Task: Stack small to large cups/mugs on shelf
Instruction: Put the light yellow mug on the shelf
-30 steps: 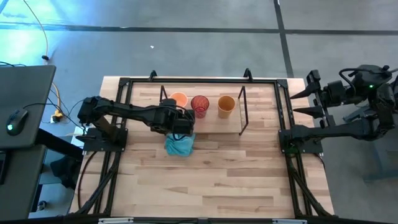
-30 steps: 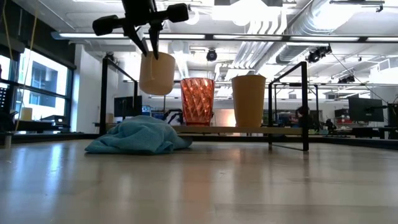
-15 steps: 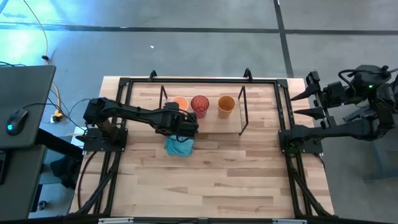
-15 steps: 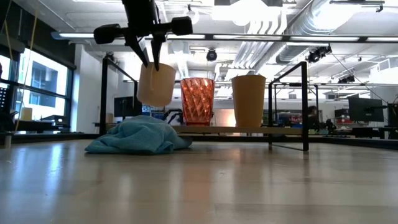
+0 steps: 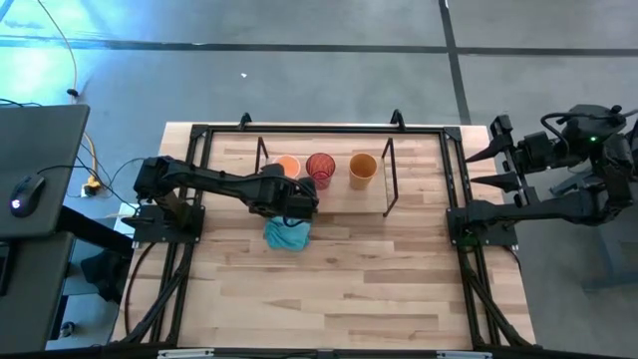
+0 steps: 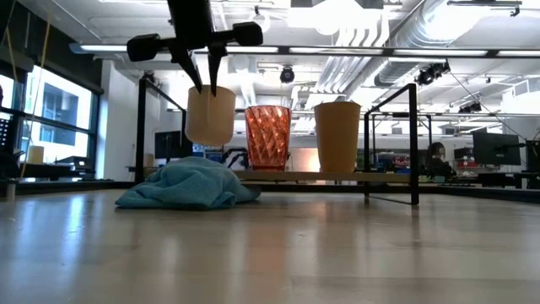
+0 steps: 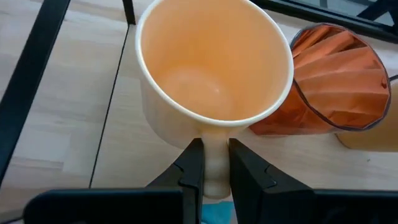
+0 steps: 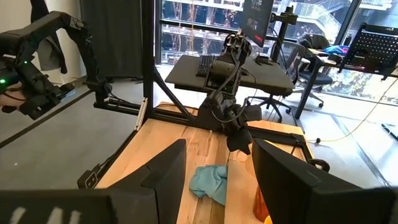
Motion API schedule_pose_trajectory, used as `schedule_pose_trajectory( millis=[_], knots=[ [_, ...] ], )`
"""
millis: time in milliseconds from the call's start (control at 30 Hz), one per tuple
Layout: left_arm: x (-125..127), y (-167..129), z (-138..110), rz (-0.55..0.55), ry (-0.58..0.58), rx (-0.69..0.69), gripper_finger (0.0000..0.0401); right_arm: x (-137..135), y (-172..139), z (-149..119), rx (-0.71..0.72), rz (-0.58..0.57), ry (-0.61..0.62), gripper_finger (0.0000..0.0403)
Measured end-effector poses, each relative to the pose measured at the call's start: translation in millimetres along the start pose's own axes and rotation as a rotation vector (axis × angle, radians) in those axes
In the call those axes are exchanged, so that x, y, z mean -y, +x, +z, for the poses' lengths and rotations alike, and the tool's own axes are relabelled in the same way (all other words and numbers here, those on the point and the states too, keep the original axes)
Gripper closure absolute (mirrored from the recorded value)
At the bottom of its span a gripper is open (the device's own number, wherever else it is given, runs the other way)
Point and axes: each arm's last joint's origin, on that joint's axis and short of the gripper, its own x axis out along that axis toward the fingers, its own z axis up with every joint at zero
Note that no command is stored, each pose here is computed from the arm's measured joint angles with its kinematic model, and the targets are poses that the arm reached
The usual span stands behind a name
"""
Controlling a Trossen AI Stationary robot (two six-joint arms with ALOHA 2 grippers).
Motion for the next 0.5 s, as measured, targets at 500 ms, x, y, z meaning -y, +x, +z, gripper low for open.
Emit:
schedule_pose_trajectory(
  millis=[500],
  knots=[
    [8.4, 14.9, -16.2, 0.014, -0.024, -0.004, 0.0363, -1.2, -1.3, -3.7, -0.033, 0.008, -0.014, 0.0226]
  ],
)
